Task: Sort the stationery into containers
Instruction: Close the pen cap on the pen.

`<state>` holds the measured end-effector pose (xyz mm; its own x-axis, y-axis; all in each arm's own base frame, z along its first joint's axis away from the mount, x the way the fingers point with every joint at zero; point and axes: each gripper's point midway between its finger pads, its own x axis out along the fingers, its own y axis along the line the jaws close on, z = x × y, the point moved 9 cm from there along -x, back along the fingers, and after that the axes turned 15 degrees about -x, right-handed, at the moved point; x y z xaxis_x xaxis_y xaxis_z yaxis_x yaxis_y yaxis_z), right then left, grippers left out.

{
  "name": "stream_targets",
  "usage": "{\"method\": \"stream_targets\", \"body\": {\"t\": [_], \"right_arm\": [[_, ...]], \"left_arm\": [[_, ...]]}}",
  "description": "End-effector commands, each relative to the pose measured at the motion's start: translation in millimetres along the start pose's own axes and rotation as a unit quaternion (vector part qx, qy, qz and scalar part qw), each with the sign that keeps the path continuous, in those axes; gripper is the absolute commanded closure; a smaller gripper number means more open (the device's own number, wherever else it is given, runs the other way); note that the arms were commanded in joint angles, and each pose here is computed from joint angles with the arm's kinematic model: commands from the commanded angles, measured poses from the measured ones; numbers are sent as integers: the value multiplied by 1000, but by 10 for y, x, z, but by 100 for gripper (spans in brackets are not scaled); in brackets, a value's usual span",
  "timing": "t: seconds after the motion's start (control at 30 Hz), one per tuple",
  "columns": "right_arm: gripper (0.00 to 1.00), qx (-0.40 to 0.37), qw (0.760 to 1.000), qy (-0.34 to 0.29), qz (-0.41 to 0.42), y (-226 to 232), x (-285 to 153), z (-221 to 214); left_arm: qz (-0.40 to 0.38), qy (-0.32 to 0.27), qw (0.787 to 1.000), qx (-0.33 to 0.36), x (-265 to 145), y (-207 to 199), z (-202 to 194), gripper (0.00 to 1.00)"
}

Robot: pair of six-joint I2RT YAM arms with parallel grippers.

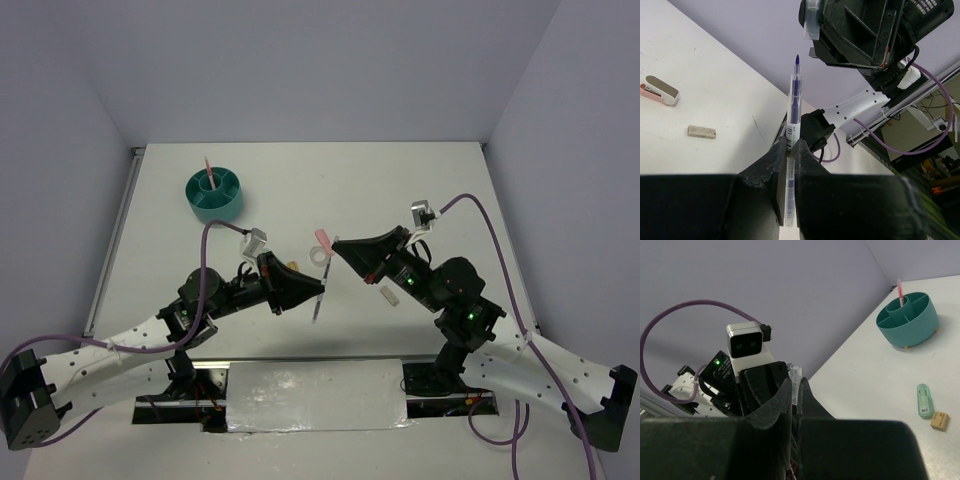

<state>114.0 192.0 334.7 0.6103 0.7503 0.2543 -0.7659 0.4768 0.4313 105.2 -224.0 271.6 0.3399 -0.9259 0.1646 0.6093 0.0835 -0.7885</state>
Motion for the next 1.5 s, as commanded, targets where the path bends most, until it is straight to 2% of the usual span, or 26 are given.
{"method": "stream_targets", "body": {"t": [0.0, 1.0, 1.47], "right_arm": [[100, -7, 1000, -14, 7, 42, 22, 67], [100, 0, 1000, 8, 19, 35, 35, -40], [100, 14, 997, 57, 59, 48, -30, -265]], "left_arm": [[-31, -15, 999, 18, -11, -119, 67, 100], [-26, -29, 999, 27, -30, -107, 84, 100], [-30, -54, 996, 69, -71, -203, 197, 100]]}}
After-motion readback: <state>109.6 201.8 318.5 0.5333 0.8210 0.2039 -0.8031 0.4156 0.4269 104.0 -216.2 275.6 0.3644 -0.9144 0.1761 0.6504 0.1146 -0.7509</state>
